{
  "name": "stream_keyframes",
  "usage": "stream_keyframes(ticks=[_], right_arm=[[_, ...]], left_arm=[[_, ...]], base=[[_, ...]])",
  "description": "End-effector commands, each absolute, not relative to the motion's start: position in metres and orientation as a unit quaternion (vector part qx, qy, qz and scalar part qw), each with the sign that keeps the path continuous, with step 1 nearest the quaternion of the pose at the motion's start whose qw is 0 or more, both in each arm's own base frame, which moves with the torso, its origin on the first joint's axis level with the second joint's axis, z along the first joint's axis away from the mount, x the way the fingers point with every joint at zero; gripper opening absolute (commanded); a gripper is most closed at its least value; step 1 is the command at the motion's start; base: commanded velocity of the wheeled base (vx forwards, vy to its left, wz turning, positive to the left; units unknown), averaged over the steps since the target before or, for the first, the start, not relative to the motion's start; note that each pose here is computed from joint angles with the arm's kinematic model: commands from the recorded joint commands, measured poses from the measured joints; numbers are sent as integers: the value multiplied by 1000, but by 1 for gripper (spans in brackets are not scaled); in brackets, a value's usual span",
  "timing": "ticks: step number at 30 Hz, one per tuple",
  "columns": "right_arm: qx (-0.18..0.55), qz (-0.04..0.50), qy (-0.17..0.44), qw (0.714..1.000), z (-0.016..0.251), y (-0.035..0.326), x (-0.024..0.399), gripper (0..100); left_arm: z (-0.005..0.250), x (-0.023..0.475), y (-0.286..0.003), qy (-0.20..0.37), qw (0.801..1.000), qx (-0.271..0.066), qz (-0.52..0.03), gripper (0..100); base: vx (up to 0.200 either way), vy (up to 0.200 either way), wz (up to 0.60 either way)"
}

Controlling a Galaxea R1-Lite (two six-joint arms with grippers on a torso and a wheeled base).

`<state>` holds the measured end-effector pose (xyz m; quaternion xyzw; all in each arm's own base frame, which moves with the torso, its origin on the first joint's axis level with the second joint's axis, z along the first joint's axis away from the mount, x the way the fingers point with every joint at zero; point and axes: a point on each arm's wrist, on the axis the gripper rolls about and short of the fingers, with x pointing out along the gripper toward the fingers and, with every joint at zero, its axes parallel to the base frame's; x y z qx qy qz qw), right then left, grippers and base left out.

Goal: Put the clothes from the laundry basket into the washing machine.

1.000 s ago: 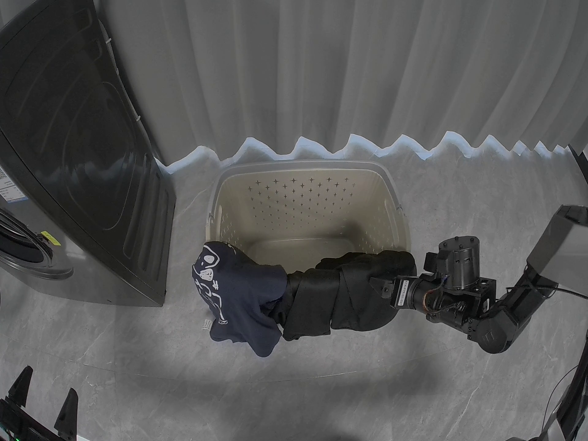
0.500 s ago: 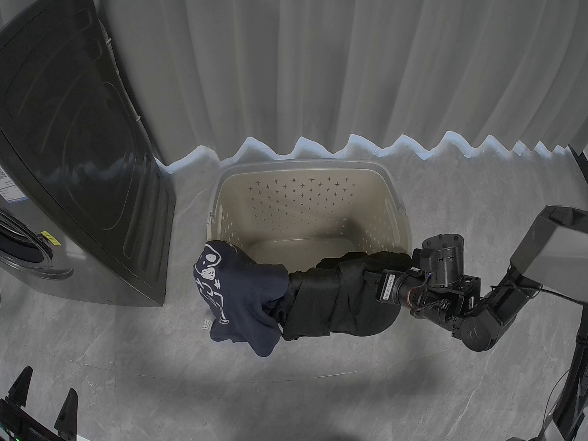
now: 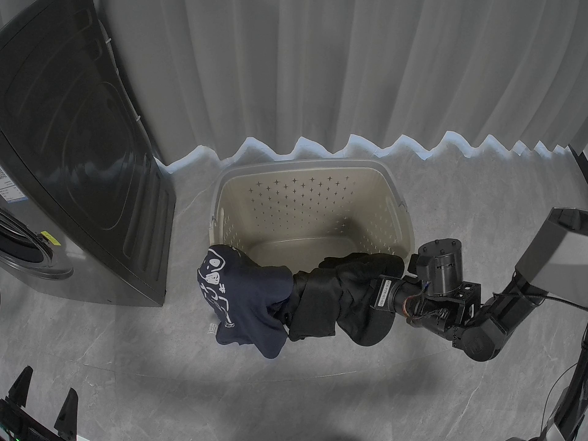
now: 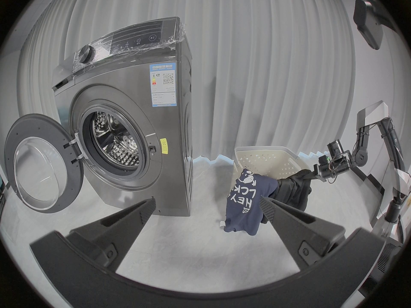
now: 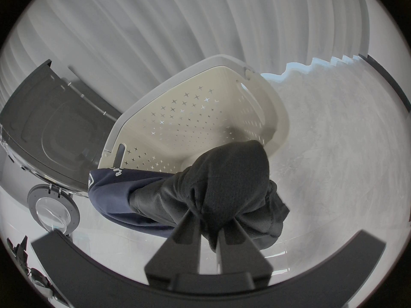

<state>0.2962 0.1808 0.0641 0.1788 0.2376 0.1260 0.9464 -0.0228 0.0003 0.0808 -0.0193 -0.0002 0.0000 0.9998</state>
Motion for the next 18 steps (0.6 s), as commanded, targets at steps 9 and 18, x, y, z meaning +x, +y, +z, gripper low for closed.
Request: stream_keyframes(ticks=[9,18], right_arm=[[211,182,175,944,129,172,243,0],[217,256,93,937,184,153,185,0]], left_arm=[[76,-23,0,1,1000,-20,1,100],[76,-23,0,1,1000,-20,1,100]], base=[[0,0,0],[0,0,0]])
